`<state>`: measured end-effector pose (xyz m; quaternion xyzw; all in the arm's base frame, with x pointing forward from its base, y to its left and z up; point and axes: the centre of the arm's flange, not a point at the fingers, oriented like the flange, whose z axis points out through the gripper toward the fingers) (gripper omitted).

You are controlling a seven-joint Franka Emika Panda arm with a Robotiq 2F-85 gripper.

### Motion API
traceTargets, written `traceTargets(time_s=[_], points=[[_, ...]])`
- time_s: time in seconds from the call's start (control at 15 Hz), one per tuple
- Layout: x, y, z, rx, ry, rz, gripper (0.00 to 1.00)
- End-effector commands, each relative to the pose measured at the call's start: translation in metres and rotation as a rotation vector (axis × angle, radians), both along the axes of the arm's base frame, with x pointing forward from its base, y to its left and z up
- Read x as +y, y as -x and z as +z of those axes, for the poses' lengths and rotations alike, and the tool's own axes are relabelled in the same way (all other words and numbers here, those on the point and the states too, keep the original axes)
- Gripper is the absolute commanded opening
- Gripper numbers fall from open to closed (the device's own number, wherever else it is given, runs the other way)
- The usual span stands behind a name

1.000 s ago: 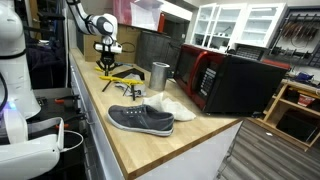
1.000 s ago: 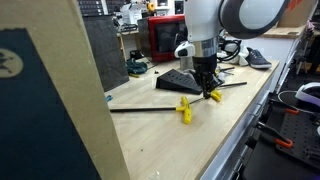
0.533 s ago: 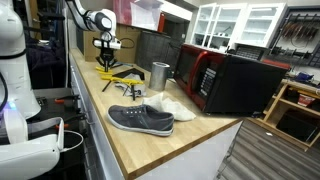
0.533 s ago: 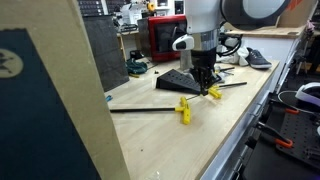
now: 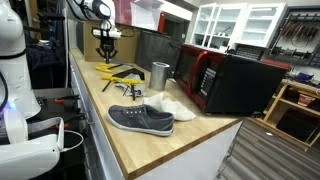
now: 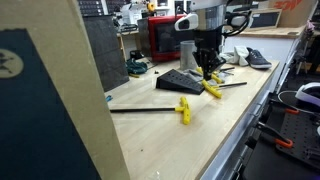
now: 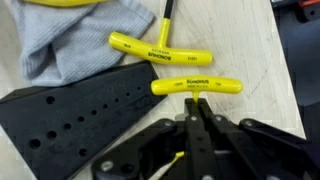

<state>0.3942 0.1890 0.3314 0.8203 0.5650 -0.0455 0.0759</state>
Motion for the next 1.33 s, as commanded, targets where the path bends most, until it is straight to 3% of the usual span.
traceTargets(time_s=[0.0, 0.4, 1.27], points=[[-0.017, 0.009, 0.045, -0.032, 0.088, -0.032, 0.01], [-0.051, -0.002, 0.090, -0.108, 0.332, -0.073, 0.01], [-0.108, -0.040, 0.110, -0.194, 0.861, -0.138, 0.01]])
